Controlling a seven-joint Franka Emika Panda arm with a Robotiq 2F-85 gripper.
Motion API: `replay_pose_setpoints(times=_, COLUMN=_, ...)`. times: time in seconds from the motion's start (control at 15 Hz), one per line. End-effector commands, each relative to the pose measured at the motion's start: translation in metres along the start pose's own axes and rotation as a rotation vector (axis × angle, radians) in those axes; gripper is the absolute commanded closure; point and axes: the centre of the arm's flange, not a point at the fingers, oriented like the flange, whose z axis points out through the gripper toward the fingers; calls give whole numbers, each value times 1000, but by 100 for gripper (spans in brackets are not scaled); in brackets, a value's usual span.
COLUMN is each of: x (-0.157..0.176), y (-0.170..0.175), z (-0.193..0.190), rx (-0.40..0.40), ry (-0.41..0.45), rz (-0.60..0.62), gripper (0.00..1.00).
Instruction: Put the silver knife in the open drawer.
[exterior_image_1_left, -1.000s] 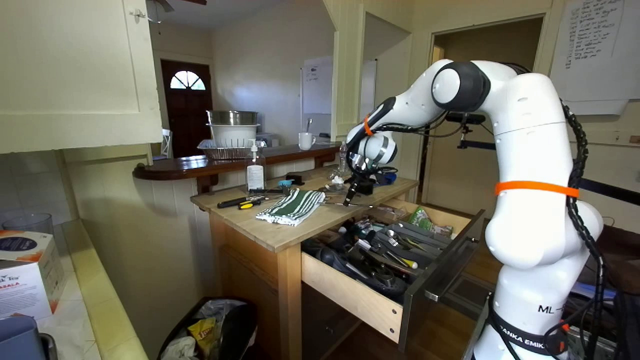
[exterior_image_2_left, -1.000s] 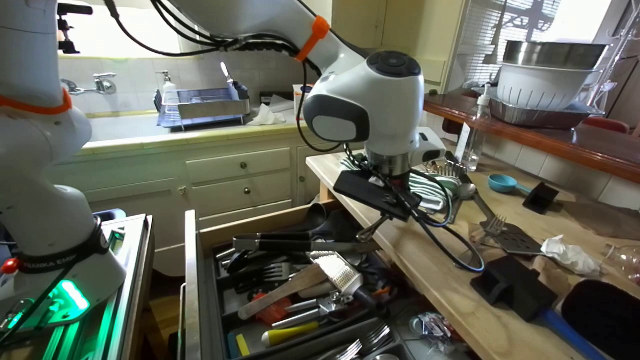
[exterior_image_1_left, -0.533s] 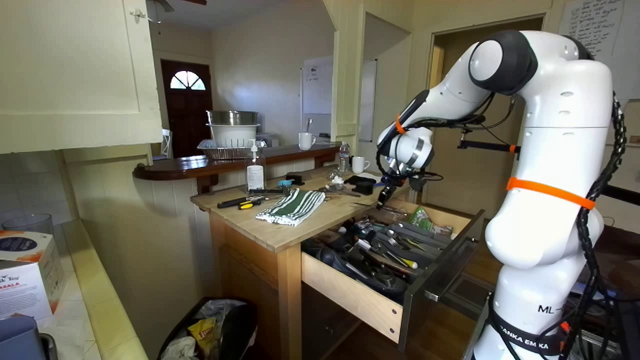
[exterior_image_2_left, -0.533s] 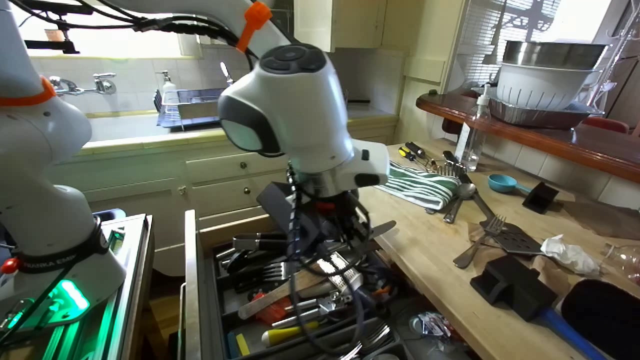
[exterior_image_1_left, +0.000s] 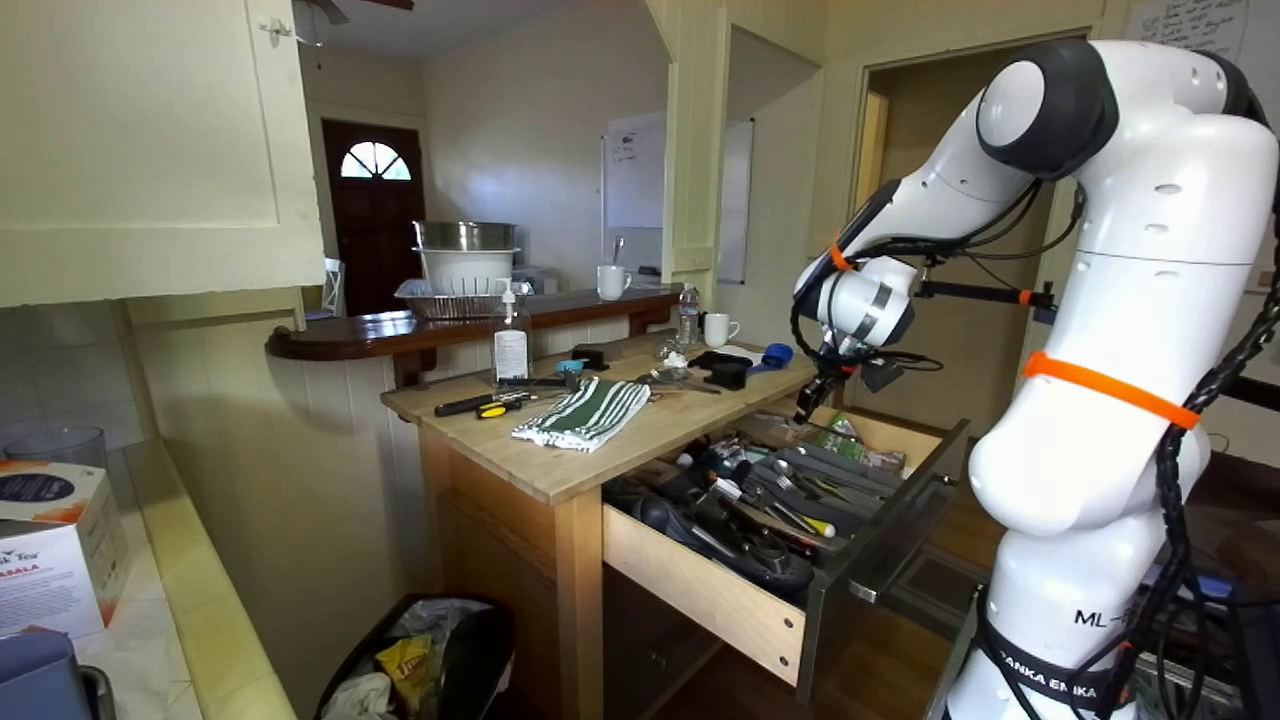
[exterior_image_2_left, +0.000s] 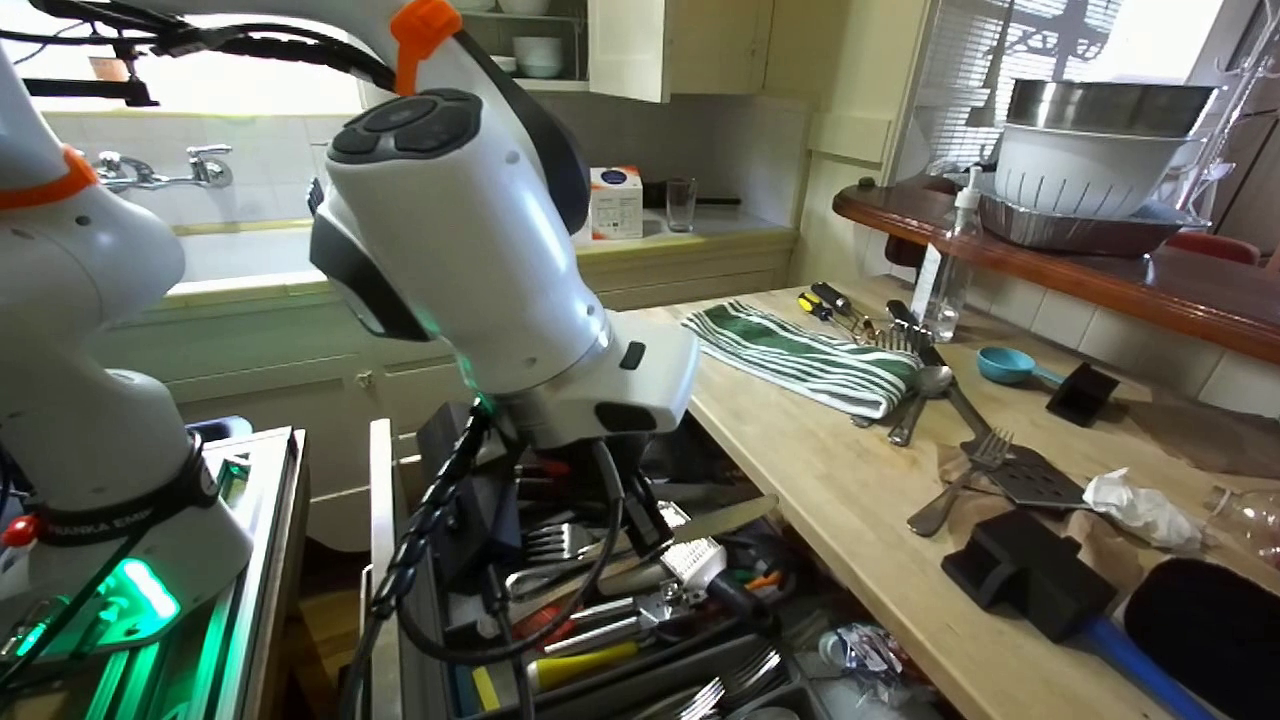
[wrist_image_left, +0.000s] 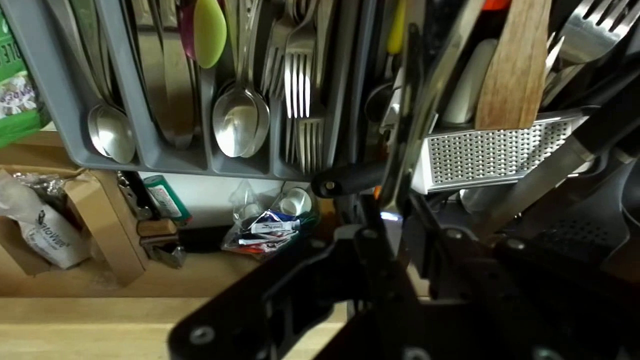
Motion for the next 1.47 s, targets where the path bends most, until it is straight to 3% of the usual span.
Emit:
replay_pose_setpoints(times=0.0, x=2, y=-2, z=1, rx=2, ry=-1, rz=-4, gripper=82)
replay_pose_setpoints(times=0.07, x=-2, y=8, z=10, rx=-7, ry=-27, rz=17, gripper=96)
replay_pose_setpoints(times=0.27, x=-32, y=33, z=26, rx=51, ry=-109, rz=90, gripper=96)
replay_pose_setpoints(times=0.47, x=-63, y=54, z=40, rx=54, ry=-171, rz=166, gripper=96)
replay_pose_setpoints(times=0.93, x=-84, y=114, z=54, rx=49, ry=-201, rz=339, gripper=96)
replay_pose_setpoints(times=1.4, x=-76, y=162, z=83, rx=13, ry=-170, rz=227, gripper=96)
